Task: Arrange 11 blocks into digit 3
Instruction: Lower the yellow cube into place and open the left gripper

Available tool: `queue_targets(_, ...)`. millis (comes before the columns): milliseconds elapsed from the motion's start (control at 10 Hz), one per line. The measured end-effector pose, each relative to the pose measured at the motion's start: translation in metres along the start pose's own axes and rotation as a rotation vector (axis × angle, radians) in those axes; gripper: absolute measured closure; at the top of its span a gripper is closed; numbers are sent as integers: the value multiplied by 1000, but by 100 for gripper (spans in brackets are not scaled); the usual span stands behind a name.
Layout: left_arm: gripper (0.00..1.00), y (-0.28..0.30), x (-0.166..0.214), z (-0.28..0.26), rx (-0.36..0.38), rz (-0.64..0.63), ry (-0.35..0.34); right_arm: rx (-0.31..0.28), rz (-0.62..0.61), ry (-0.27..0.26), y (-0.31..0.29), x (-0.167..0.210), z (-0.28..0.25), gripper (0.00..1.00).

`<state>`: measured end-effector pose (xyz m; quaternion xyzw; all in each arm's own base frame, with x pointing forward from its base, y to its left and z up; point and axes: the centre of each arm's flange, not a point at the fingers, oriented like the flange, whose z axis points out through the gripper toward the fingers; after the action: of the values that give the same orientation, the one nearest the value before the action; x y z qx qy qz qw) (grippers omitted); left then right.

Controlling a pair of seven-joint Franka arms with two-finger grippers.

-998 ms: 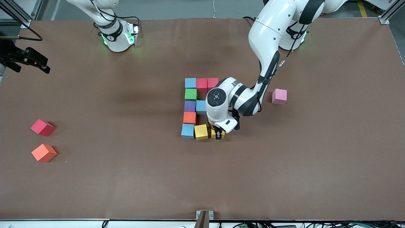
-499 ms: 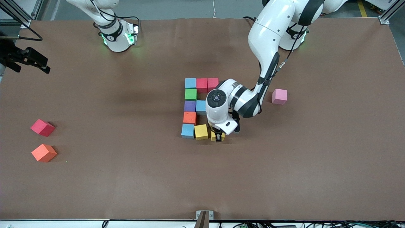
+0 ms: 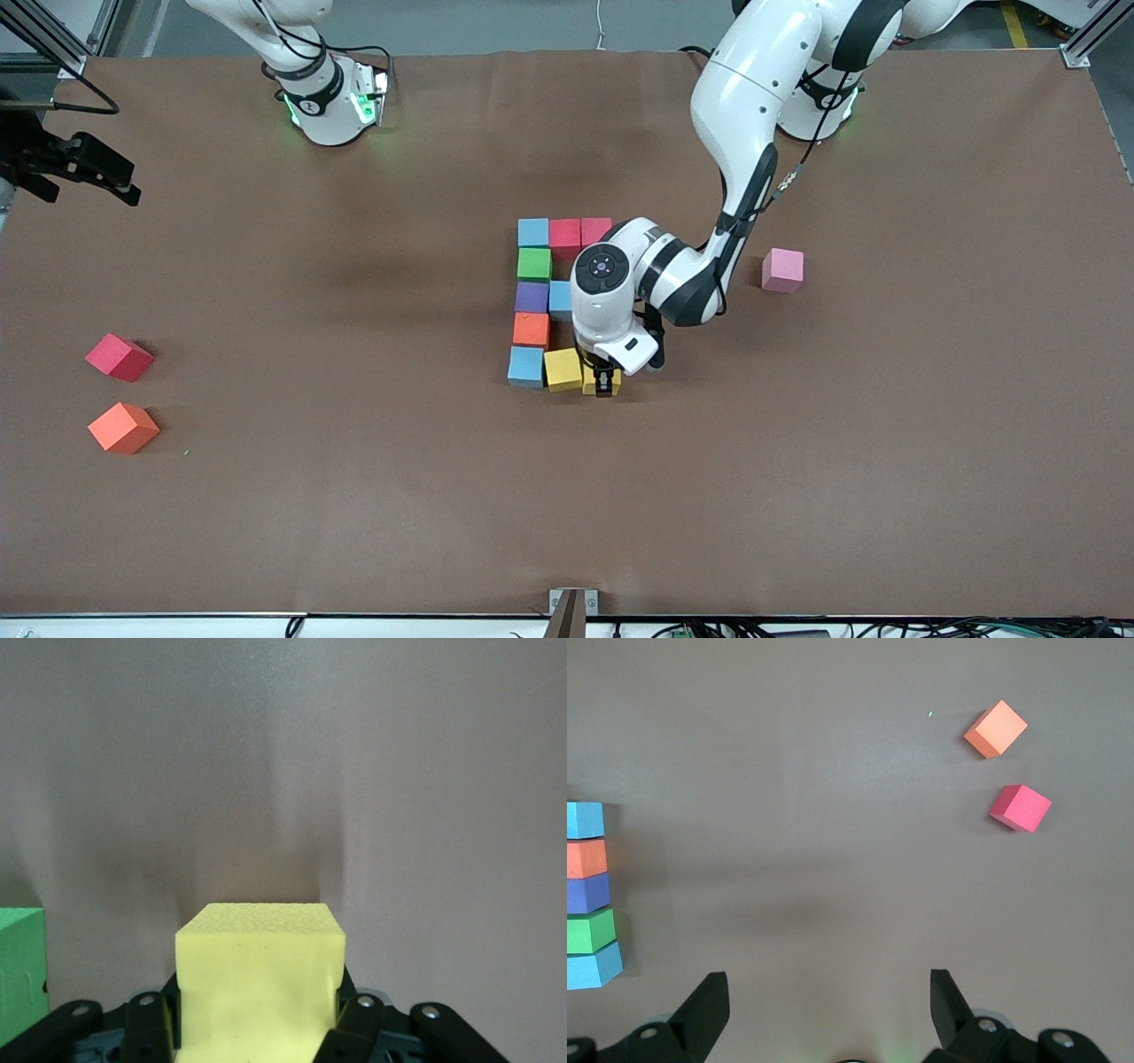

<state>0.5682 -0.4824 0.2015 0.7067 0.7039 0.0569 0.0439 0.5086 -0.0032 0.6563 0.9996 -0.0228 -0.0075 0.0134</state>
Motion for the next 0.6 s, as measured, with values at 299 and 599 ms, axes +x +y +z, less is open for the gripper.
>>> queue_targets(299, 41, -2, -3, 3, -3, 5, -2, 0, 0, 0, 0, 0, 0, 0)
queue_targets(599, 41, -3, -4, 3, -4, 9, -2, 0, 0, 0, 0, 0, 0, 0)
